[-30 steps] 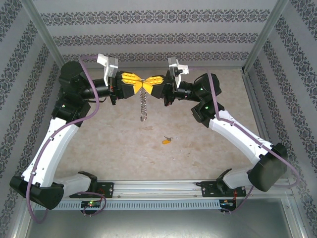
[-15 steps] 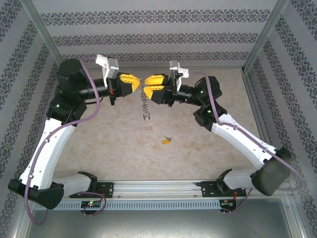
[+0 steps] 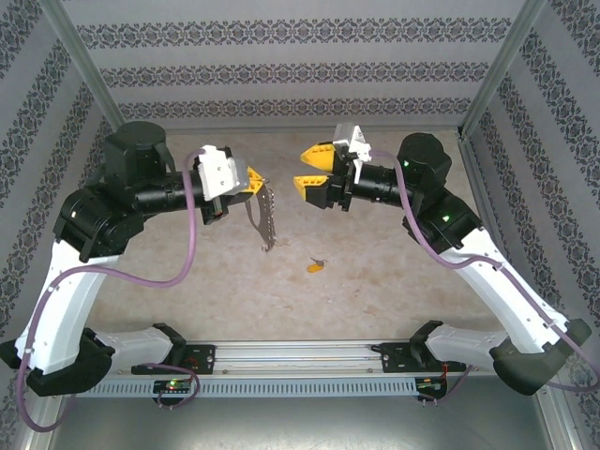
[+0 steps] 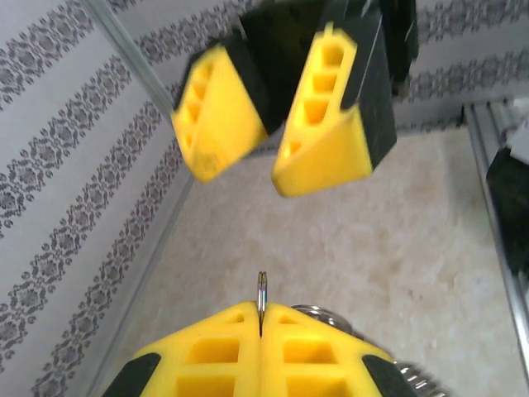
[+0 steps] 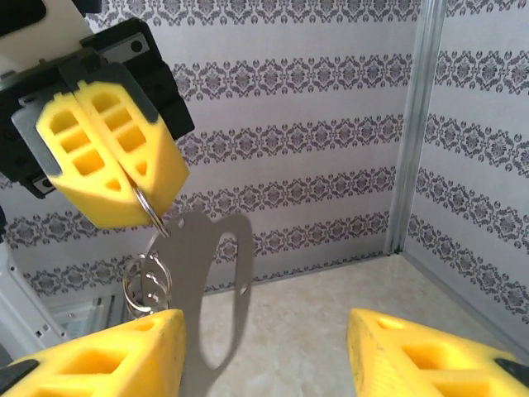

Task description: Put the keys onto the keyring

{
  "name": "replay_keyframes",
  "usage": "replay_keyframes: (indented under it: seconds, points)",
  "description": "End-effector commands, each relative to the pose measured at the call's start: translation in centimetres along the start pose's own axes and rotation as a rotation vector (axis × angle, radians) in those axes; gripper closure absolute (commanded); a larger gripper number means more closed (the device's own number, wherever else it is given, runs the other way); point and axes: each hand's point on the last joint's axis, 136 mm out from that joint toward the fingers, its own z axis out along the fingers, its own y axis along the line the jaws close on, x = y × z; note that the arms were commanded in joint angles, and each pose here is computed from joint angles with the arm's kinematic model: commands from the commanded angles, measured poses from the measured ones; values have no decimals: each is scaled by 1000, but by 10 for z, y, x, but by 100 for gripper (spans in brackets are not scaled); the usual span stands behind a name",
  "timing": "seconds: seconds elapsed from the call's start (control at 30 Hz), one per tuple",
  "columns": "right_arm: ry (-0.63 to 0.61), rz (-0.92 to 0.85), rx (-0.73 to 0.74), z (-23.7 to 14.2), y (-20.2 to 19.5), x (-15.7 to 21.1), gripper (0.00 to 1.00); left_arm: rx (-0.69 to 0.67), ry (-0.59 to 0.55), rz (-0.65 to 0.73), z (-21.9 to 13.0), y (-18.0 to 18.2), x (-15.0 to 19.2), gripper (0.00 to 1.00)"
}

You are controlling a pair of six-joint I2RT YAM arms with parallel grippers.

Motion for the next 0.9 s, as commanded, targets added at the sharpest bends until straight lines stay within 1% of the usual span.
replay_keyframes:
  seconds: [0.0, 0.07, 0.2, 0.33, 0.47, 0.7, 0.73, 0.83, 0.87]
  points:
    - [95, -71, -24, 5, 9, 15, 52, -2, 128, 80, 5, -2, 21, 100]
    - [146, -104, -50, 10, 16, 23, 53, 7, 143, 93, 9, -3, 22, 100]
    - [208, -146, -75, 14, 22, 34, 53, 20, 171, 113, 15, -5, 24, 100]
    - [221, -168, -79, 16, 21, 36, 53, 25, 167, 114, 19, -3, 21, 100]
    - [247, -184, -83, 21, 17, 43, 56, 45, 165, 114, 24, -5, 20, 100]
    - [223, -206, -76, 29, 12, 36, 59, 72, 174, 112, 30, -11, 23, 100]
    - [218, -207, -81, 30, 13, 34, 61, 73, 174, 113, 30, -11, 23, 100]
    - [220, -203, -99, 33, 16, 36, 79, 72, 174, 114, 31, -11, 23, 100]
    - [222, -201, -101, 34, 16, 37, 83, 73, 175, 112, 31, -11, 23, 100]
